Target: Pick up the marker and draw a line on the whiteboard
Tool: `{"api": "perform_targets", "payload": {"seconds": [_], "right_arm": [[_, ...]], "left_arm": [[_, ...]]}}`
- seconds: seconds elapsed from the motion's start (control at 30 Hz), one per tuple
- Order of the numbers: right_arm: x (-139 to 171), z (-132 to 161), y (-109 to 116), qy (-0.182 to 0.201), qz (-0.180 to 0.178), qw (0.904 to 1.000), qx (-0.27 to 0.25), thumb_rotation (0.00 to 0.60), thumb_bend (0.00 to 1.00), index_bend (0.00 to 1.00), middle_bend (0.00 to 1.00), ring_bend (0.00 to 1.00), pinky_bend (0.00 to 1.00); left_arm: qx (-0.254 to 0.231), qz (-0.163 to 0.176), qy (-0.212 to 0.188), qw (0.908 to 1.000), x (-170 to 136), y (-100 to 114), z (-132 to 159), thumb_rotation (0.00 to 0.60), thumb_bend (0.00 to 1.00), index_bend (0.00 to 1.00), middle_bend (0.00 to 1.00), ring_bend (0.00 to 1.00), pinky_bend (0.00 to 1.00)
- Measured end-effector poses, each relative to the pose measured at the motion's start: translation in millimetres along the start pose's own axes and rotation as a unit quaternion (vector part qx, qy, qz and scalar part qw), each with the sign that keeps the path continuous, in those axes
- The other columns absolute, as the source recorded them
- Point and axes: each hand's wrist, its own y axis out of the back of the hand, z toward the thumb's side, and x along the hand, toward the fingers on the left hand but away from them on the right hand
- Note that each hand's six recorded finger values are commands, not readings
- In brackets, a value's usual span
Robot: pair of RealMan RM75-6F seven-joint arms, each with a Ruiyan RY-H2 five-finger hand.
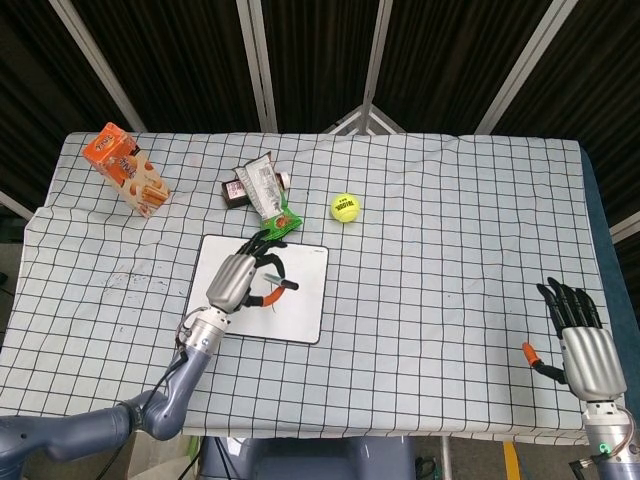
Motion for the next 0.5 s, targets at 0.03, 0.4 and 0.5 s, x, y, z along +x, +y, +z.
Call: {"api": "perform_targets", "payload": {"seconds": [0.03,0.4,0.5], "right_arm": [[0,0,0,-0.001,0.0,1.0,0.0,0.6,0.33,0.0,0.0,0.0,0.0],[0,-1,0,-0.002,0.003,1.0,-0.004,0.6,0.33,0.0,0.0,0.0,0.0],[0,-1,0,-0.003,0.004,1.0,-0.005,0.6,0.33,0.0,0.0,0.0,0.0]], "left_arm": [[0.003,-0.002,0.002,1.0,2,-1,-1,0.6,0.54,0.71,0.21,0.05,0.15],[0.018,-0.018,0.014,0.9996,10,-19,-10,0.6,0.54,0.71,0.21,0.05,0.15],[0.017,-0.018,0.013,0.9996,11,-22,-10,0.6,0.54,0.71,0.21,0.05,0.15]]}}
